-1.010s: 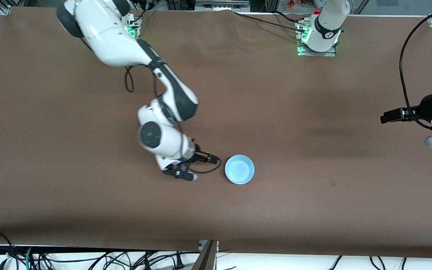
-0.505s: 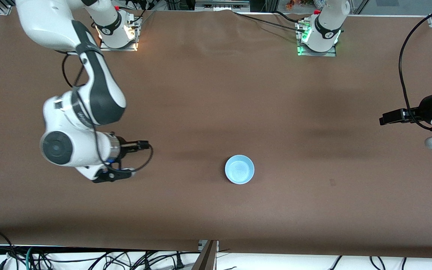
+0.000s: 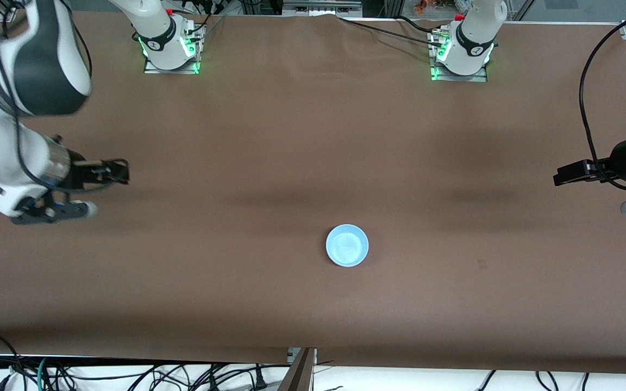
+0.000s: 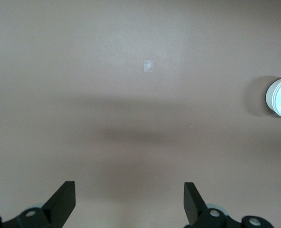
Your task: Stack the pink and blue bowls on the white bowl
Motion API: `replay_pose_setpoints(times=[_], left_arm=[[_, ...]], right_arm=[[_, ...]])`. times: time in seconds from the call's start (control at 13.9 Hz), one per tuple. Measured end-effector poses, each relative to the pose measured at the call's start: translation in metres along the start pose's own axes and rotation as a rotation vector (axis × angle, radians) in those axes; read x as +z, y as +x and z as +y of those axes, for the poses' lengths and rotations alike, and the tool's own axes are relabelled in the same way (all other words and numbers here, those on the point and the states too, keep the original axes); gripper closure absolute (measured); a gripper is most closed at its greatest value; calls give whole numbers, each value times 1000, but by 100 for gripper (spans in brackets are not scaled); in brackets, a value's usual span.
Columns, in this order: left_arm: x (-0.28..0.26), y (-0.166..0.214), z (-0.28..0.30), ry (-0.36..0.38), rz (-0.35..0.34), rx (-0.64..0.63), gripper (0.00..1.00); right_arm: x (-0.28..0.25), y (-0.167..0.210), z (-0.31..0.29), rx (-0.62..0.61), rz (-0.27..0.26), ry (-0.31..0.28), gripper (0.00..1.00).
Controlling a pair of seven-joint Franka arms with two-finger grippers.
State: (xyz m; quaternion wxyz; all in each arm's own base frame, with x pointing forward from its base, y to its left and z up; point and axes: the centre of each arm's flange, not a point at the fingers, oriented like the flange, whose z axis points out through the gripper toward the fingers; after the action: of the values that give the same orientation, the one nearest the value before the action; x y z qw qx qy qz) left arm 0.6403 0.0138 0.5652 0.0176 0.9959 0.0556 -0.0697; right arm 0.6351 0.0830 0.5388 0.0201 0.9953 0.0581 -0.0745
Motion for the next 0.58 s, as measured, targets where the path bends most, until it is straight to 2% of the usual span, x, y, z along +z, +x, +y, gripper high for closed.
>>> replay_pose_setpoints(times=[0.29,0.58], left_arm=[[-1,3,0,-4,16,0,0],[-8,3,-1,-7,38,-2,0]], right_arm=[[-37,-51,26,37,37,-16,0],[-44,-70,43,45,12,-14,0]])
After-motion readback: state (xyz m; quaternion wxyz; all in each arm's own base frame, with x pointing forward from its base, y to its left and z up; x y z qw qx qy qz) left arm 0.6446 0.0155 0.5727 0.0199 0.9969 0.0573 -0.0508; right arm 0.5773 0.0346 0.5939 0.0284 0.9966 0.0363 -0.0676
